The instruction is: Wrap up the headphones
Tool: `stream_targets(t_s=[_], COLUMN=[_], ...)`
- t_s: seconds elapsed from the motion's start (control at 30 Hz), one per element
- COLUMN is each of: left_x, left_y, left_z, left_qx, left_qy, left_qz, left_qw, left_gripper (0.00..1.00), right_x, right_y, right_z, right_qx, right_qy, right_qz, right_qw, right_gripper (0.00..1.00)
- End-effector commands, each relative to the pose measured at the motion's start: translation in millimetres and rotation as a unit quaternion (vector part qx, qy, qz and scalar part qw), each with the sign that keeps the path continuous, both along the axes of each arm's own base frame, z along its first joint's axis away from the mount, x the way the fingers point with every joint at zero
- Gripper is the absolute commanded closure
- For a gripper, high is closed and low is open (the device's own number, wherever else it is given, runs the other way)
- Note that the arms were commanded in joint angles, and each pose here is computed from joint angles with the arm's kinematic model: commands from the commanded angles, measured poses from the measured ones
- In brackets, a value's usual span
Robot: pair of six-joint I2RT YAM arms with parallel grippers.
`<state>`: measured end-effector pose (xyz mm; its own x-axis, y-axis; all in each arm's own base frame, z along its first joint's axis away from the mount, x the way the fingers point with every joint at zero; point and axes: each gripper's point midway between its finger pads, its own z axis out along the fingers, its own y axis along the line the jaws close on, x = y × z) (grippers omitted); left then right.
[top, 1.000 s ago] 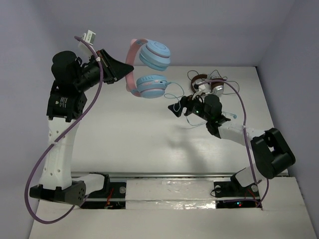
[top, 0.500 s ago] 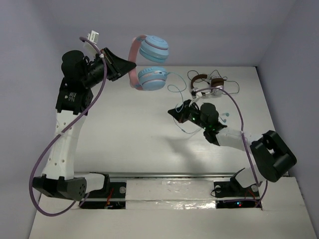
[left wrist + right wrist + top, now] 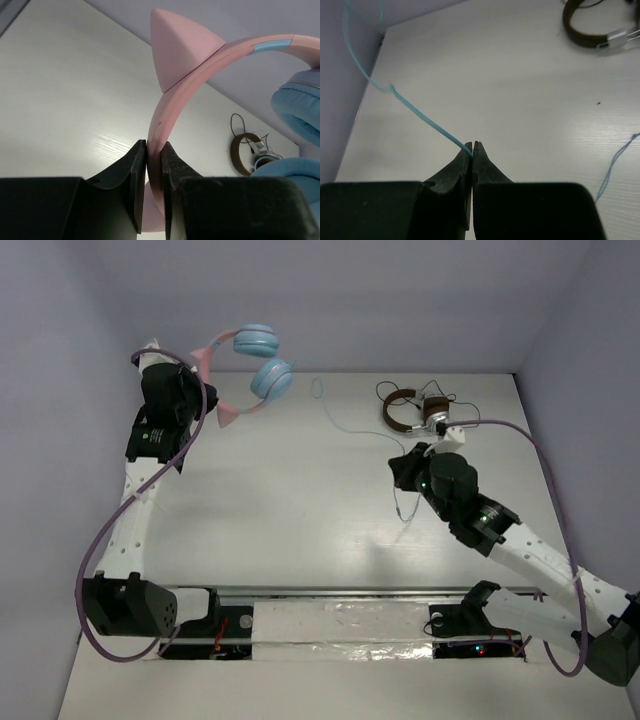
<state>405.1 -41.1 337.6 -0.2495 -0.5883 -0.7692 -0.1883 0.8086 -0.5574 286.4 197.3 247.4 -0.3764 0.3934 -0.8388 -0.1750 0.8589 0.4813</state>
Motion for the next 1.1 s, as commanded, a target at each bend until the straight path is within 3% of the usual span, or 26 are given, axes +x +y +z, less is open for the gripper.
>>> stream_targets(t_s=[0.0,0.03,0.1,0.13,0.17,0.23,0.27,0.4,0.7,0.87,1.07], left_x=[-26.0,-29.5,-41.9,-45.7,-50.1,-59.4,-62.1,-74.7,-99.2,-107.6,-114.7], left_y=[13.5,10.8,4.2,2.8,-0.1,-8.4,-10.3,-19.4,-57.7,-67.3,-75.7], left_z=[74.7,77.5,89.9,94.0,96.0,97.1,91.3,91.5,115.7,123.2,133.8], left_qx=[0.015,0.014,0.012,0.014,0.018,0.033,0.037,0.041,0.01,0.007,-0.003], left_qy=[-0.117,-0.121,-0.137,-0.141,-0.141,-0.14,-0.133,-0.137,-0.167,-0.171,-0.181], left_qz=[0.023,0.015,-0.006,-0.012,-0.017,-0.029,-0.032,-0.055,-0.136,-0.152,-0.174], left_qw=[0.993,0.992,0.991,0.99,0.99,0.989,0.99,0.988,0.977,0.973,0.968], left_gripper=[1.0,1.0,1.0,1.0,1.0,1.0,1.0,1.0,1.0,1.0,1.0], right_x=[2.9,2.9,5.0,3.4,-2.1,-11.6,-15.7,-36.2,-48.8,-14.2,0.9], right_y=[-45.7,-41.0,-26.2,-17.1,-2.6,8.9,11.2,22.9,85.8,80.1,110.0], right_z=[20.7,19.4,13.2,14.9,19.1,49.2,62.0,115.1,135.4,114.6,76.8], right_qx=[-0.079,-0.087,-0.105,-0.102,-0.091,-0.071,-0.062,-0.037,0.031,-0.013,-0.038], right_qy=[-0.007,-0.005,0.004,-0.002,-0.012,-0.057,-0.074,-0.147,-0.223,-0.217,-0.183], right_qz=[-0.09,-0.075,-0.037,-0.01,0.036,0.084,0.098,0.164,0.305,0.241,0.286], right_qw=[0.993,0.993,0.994,0.995,0.995,0.992,0.99,0.975,0.925,0.946,0.94], right_gripper=[1.0,1.0,0.84,0.53,0.38,0.2,0.16,0.09,0.02,0.0,0.02])
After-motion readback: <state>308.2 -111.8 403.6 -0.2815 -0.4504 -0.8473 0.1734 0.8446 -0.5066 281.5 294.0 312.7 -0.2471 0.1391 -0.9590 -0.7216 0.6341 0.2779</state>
